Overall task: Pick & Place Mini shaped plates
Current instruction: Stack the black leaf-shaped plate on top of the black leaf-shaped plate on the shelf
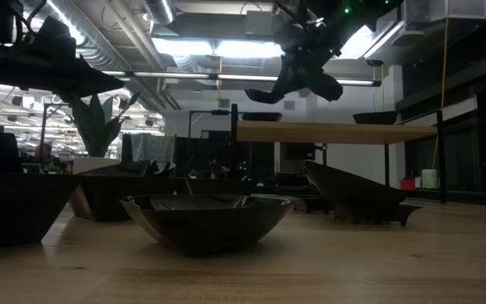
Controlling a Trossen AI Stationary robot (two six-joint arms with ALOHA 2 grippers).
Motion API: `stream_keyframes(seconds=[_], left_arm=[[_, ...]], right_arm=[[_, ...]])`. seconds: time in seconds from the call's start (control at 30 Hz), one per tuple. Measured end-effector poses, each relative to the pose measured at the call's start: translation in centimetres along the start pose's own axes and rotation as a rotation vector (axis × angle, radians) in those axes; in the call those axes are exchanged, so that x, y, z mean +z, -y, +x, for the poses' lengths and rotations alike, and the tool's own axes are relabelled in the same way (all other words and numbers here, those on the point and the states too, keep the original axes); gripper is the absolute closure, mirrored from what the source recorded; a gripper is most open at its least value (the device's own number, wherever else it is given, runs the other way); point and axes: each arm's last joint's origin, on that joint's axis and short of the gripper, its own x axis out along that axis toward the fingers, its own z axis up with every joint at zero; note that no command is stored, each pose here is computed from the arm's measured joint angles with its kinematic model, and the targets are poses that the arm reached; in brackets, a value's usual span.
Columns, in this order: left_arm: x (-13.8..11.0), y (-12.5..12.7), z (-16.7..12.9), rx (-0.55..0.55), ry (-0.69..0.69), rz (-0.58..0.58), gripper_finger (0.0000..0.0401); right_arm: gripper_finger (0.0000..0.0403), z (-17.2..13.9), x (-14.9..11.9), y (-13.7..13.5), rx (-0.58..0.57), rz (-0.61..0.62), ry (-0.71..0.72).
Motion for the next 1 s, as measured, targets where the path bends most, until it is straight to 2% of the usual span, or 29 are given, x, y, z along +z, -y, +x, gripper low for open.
stream_keyframes(seconds=[0.13,0.27,0.47,0.63,0.83,1.0], left_arm=[[0.0,0.0,0.0,0.0,0.0,0.0,0.0397],[0.0,0.0,0.0,0.0,0.0,0.0,0.0397],[0.0,0.0,0.0,0.0,0.0,0.0,0.0397],[0.0,0.0,0.0,0.0,0.0,0.0,0.0397],[0.0,0.0,0.0,0.0,0.0,0.0,0.0397],[0.0,0.0,0.0,0.0,0.0,0.0,0.0397]], right_arm=[[0.0397,0.0,-0.1,0.0,0.006,0.047,0.007],[0.0397,0.3,-0.6,0.2,0.061,0.101,0.088],[0.0391,0.6,-1.5,0.6,0.056,0.137,0.076],[0.0359,0.8,-2.1,0.9,0.077,0.204,0.102],[0.0316,0.9,-2.5,1.0,0.083,0.215,0.111],[0.0299,0.8,-2.4,1.1,0.074,0.217,0.118]])
